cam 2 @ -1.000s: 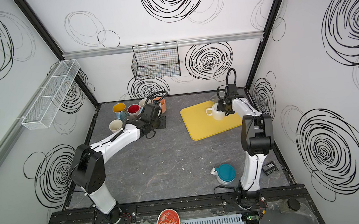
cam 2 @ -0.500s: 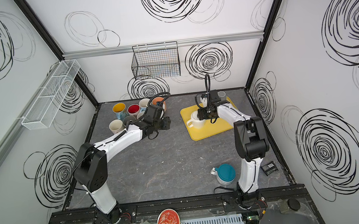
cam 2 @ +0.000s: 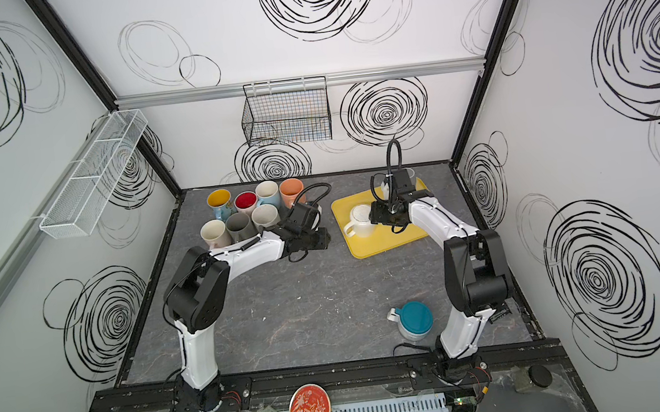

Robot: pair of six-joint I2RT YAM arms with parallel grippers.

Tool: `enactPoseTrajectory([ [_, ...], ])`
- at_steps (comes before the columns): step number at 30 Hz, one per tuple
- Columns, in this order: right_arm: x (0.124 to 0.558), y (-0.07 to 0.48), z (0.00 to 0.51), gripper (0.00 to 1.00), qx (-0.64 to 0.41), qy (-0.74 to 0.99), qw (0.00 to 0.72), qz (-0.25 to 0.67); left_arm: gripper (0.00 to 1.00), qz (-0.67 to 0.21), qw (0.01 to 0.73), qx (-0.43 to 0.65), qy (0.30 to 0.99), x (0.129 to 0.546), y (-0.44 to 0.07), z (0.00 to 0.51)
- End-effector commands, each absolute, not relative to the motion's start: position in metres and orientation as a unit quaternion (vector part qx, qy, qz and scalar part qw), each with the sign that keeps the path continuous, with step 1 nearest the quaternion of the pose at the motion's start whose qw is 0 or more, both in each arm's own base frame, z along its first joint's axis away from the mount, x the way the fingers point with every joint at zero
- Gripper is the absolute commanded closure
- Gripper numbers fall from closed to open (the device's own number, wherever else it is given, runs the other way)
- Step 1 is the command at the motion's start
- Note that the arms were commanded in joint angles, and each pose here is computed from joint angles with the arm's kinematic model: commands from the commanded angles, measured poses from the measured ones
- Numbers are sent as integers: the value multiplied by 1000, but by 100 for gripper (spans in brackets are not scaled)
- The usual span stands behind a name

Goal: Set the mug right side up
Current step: 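Lower the right gripper onto the upside-down white ribbed mug and grasp it, then lift the white ribbed mug with the right gripper while the left approaches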

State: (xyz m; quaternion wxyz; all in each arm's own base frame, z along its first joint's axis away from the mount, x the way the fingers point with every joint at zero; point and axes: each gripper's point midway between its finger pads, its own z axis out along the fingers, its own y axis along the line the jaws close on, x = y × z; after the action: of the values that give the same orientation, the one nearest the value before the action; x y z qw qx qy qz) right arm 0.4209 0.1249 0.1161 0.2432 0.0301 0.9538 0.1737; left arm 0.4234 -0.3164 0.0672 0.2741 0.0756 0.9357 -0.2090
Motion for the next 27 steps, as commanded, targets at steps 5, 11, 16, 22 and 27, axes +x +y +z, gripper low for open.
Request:
enactPoseTrajectory([
  [5, 406, 134, 109, 37, 70, 950, 215, 215, 67, -255, 295, 71, 918, 444, -347, 80],
  [11, 408, 138, 111, 37, 72, 948, 211, 226, 67, -268, 304, 75, 911, 455, -364, 87],
  [16, 411, 135, 114, 35, 76, 950, 210, 219, 68, -280, 300, 84, 908, 457, -376, 89],
  [22, 413, 135, 116, 35, 82, 950, 207, 219, 68, -295, 287, 107, 905, 438, -399, 88],
  [27, 415, 135, 119, 35, 81, 952, 205, 211, 68, -313, 278, 132, 898, 413, -427, 92],
])
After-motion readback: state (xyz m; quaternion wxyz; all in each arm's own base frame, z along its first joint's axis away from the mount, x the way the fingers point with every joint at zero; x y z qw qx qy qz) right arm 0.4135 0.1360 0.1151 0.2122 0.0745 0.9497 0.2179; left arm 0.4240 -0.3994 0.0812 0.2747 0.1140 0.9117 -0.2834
